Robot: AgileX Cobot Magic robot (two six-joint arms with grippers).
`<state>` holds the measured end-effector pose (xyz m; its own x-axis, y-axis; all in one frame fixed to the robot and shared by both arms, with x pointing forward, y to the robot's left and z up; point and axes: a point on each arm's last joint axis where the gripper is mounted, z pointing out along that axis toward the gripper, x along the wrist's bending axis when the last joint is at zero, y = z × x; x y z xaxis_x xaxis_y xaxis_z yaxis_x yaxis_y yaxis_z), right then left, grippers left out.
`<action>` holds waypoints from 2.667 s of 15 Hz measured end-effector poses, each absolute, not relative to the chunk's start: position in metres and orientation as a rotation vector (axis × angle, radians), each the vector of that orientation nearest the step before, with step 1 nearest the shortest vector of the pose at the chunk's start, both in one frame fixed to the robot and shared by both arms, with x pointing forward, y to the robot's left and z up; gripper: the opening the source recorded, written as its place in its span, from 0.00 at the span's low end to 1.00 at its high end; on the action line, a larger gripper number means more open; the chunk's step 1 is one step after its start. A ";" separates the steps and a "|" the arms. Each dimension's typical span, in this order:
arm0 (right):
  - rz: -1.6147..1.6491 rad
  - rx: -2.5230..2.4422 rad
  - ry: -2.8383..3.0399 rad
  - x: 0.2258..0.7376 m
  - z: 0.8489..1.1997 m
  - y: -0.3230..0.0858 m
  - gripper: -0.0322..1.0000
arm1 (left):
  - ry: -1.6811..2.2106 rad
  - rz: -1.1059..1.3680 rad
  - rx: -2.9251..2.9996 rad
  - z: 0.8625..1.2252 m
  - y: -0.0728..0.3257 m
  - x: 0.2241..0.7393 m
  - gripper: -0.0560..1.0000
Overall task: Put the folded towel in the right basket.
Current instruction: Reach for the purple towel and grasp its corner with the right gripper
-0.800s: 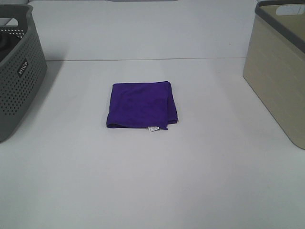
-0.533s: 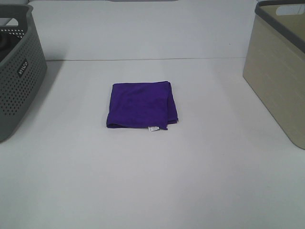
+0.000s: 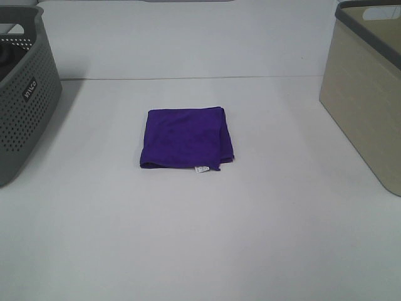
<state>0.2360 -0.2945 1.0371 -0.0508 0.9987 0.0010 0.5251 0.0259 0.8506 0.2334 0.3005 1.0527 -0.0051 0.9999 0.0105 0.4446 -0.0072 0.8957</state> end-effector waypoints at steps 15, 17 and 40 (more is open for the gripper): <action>0.921 1.570 1.651 0.236 1.037 -0.295 0.97 | 1.542 0.967 1.544 1.053 0.301 0.233 0.99; 0.921 1.570 1.651 0.236 1.037 -0.295 0.97 | 1.542 0.967 1.544 1.053 0.301 0.233 0.99; 0.931 1.561 1.643 0.235 1.040 -0.294 0.97 | 1.542 0.968 1.544 1.053 0.301 0.233 0.99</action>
<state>0.2351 -0.2944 1.0402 -0.0518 0.9987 0.0004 0.5140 0.0263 0.8574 0.2334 0.3006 1.0527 -0.0056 0.9999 0.0113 0.4447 -0.0076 0.8957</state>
